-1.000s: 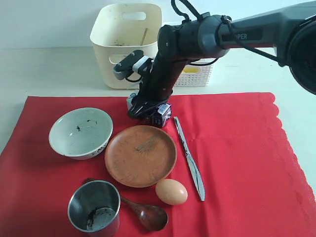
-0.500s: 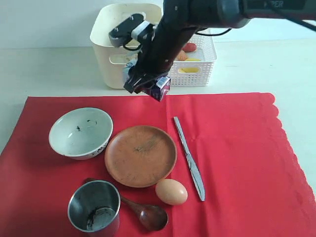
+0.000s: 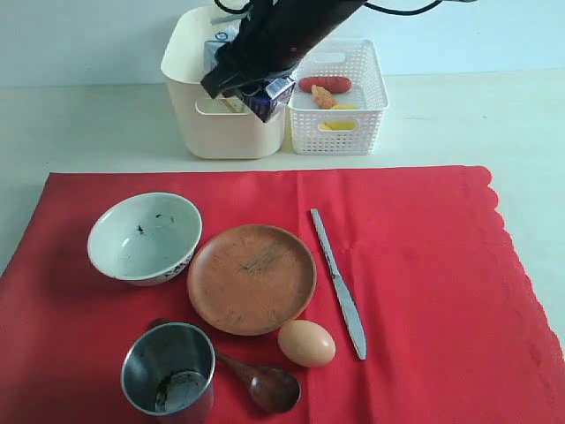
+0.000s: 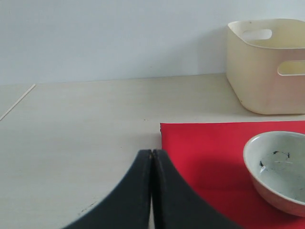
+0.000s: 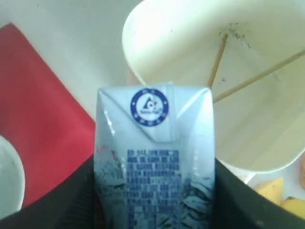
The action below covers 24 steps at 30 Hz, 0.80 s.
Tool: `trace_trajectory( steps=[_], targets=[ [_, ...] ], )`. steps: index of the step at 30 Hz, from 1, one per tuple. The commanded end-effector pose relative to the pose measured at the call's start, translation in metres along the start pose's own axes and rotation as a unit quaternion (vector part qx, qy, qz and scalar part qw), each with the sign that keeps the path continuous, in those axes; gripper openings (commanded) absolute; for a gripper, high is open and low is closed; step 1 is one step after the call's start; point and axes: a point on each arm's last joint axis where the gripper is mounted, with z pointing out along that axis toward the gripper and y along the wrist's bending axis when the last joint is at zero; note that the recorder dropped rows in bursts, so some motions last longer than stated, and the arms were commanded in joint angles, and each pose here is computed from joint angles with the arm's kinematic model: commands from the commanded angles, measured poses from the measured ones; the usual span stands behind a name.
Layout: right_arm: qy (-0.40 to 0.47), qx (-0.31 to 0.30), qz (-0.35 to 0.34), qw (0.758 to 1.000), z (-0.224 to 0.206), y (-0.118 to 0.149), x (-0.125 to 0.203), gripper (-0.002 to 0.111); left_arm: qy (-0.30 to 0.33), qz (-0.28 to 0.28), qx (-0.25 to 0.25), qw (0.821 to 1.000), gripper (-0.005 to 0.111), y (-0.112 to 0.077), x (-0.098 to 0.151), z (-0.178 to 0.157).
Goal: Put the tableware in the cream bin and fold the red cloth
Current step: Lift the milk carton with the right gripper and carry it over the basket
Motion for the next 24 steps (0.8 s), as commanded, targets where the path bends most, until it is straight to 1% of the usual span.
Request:
trace_trajectory(
  steps=[1,3,10,15,17,18,19,20,21,22,23,24],
  targets=[
    [-0.083,0.025,0.044,0.995,-0.009,-0.005,-0.018,0.000,-0.003,-0.004,0.000,1.000,0.003,0.000,0.000,0.000],
    [-0.110,0.029,0.060,0.992,-0.010,-0.006,-0.023,0.000,-0.003,-0.004,0.000,1.000,0.003,0.000,0.000,0.000],
    [-0.172,0.051,0.061,0.982,-0.014,-0.011,-0.033,0.000,-0.003,-0.004,0.000,1.000,0.003,0.000,0.000,0.000],
    [-0.193,0.058,0.061,0.978,-0.015,-0.012,-0.037,0.000,-0.003,-0.004,0.000,1.000,0.003,0.000,0.000,0.000],
    [-0.194,0.062,0.076,0.976,-0.016,-0.018,-0.036,0.000,-0.003,-0.004,0.000,1.000,0.003,0.000,0.000,0.000],
    [-0.192,0.065,0.099,0.974,-0.017,-0.026,-0.033,0.000,-0.003,-0.004,0.000,1.000,0.003,0.000,0.000,0.000],
    [-0.180,0.068,0.137,0.972,-0.018,-0.041,-0.027,0.000,-0.003,-0.004,0.000,1.000,0.003,0.000,0.000,0.000],
    [-0.173,0.070,0.154,0.970,-0.019,-0.048,-0.024,0.000,-0.003,-0.004,0.000,1.000,0.003,0.000,0.000,0.000],
    [-0.160,0.078,0.173,0.969,-0.021,-0.063,-0.017,0.000,-0.003,-0.004,0.000,1.000,0.003,0.000,0.000,0.000],
    [-0.151,0.084,0.180,0.968,-0.022,-0.072,-0.013,0.000,-0.003,-0.004,0.000,1.000,0.003,0.000,0.000,0.000],
    [-0.144,0.097,0.192,0.966,-0.024,-0.089,-0.005,0.000,-0.003,-0.004,0.000,1.000,0.003,0.000,0.000,0.000],
    [-0.142,0.102,0.196,0.965,-0.023,-0.095,-0.002,0.000,-0.003,-0.004,0.000,1.000,0.003,0.000,0.000,0.000]
  ],
)
